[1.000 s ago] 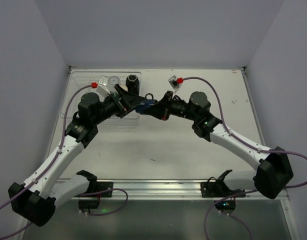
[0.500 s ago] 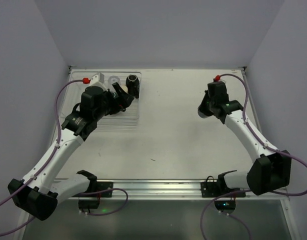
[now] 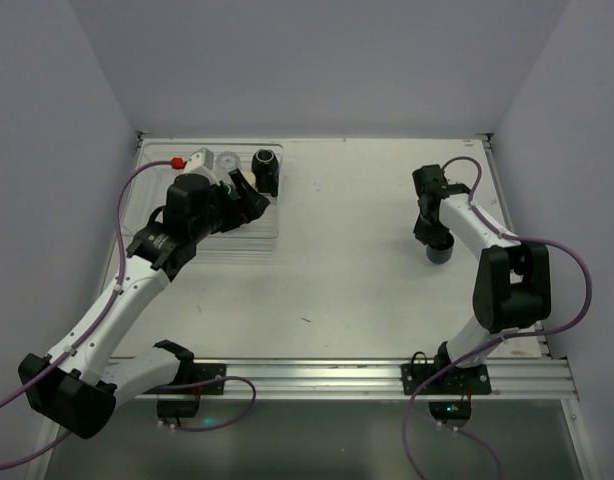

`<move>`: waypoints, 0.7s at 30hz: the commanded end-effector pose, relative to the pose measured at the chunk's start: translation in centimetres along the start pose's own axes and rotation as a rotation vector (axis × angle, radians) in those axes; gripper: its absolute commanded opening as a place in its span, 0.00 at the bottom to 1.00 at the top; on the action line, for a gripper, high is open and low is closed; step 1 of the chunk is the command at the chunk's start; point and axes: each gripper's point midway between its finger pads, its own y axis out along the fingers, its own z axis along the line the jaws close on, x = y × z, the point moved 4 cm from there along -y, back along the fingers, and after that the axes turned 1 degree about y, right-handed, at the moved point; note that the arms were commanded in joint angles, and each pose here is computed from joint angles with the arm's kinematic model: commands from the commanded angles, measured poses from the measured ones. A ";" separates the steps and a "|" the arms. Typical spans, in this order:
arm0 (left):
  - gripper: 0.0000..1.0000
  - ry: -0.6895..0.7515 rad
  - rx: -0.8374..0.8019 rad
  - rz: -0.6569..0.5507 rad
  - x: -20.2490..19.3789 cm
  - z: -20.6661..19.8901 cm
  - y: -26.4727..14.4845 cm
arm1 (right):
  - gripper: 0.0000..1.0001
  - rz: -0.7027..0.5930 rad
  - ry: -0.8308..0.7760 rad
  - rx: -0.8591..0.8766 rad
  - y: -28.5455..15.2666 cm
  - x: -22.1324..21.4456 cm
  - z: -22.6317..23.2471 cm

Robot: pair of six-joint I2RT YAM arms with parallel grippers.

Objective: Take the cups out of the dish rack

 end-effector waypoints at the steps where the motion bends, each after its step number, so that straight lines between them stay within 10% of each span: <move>1: 0.99 0.030 0.012 -0.027 0.5 0.3 0.1 | 0.00 -0.048 0.004 -0.010 -0.3 1.8 -0.5; 21: 1.00 0.116 0.179 -0.055 1.6 2.4 0.3 | 0.00 0.037 -0.019 0.056 3.1 -0.2 -0.3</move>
